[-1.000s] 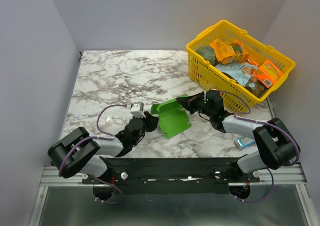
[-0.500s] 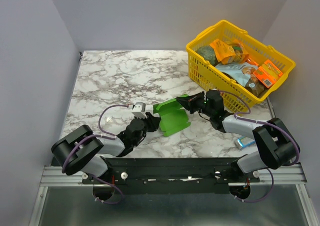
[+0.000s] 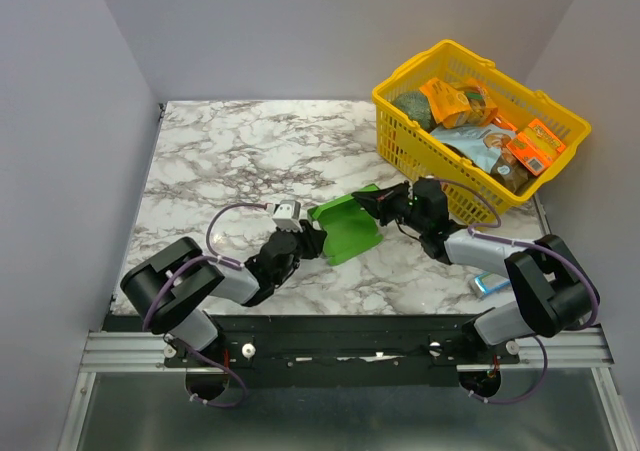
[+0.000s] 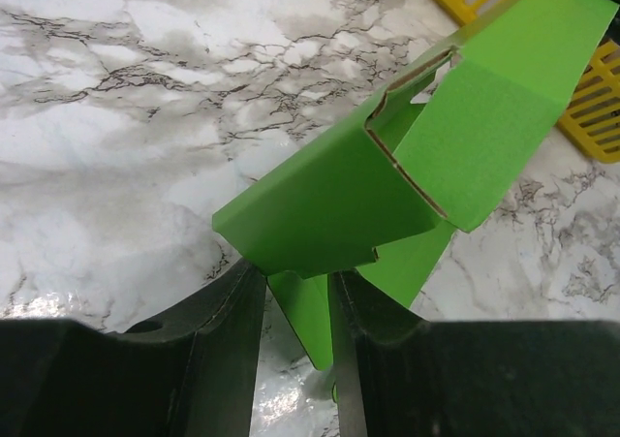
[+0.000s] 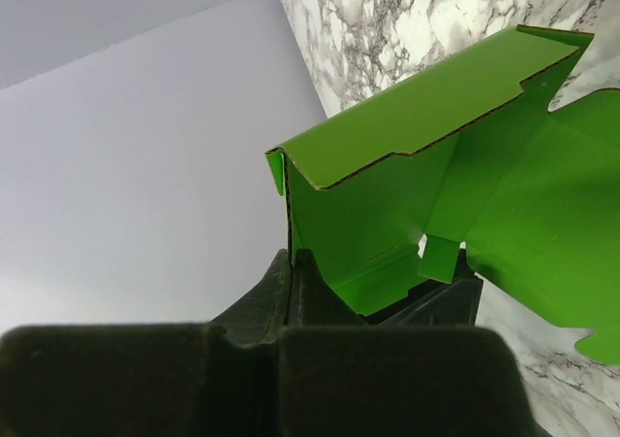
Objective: Fold the paper box
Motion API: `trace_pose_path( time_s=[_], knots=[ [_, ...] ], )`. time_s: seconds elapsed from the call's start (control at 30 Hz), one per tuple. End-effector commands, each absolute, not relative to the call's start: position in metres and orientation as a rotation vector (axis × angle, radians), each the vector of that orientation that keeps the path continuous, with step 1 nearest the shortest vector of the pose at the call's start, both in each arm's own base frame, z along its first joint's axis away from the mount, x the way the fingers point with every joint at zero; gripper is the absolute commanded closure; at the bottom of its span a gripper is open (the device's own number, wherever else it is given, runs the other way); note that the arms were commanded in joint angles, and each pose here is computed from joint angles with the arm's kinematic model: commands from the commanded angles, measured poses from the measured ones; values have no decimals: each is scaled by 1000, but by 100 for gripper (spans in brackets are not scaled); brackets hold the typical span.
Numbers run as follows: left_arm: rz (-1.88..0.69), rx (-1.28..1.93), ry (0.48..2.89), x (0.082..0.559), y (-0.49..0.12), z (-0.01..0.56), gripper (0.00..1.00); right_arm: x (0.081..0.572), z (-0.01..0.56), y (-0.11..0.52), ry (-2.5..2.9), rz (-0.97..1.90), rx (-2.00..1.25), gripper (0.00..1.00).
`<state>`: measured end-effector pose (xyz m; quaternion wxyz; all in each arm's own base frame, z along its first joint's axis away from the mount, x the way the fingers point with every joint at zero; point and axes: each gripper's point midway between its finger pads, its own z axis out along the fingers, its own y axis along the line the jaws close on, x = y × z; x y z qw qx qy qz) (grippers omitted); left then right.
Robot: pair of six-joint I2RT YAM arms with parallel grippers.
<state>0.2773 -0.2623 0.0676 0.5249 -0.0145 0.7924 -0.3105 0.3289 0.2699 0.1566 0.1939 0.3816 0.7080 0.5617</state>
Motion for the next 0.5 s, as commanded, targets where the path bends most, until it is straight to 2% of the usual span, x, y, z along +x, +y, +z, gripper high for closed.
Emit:
trace_pose_path(
  time_s=[0.0,0.13,0.2,0.27,0.4,0.47],
  knots=[
    [-849,-40,1781,281,-271,101,59,322,145,274,2040,1586,1077,100],
    [-873,-54,1767,272,-243,106,52,323,147,275,2038,1590,1074,100],
    [-875,27,1835,258,-238,92,46,324,148,274,2031,1587,1074,100],
    [-862,106,1811,249,-233,102,40,324,148,275,2034,1586,1073,100],
    [-760,166,1908,233,-206,85,35,326,148,274,2034,1581,1071,99],
    [-761,130,1845,237,-194,105,35,326,146,275,2036,1577,1076,100]
  ],
)
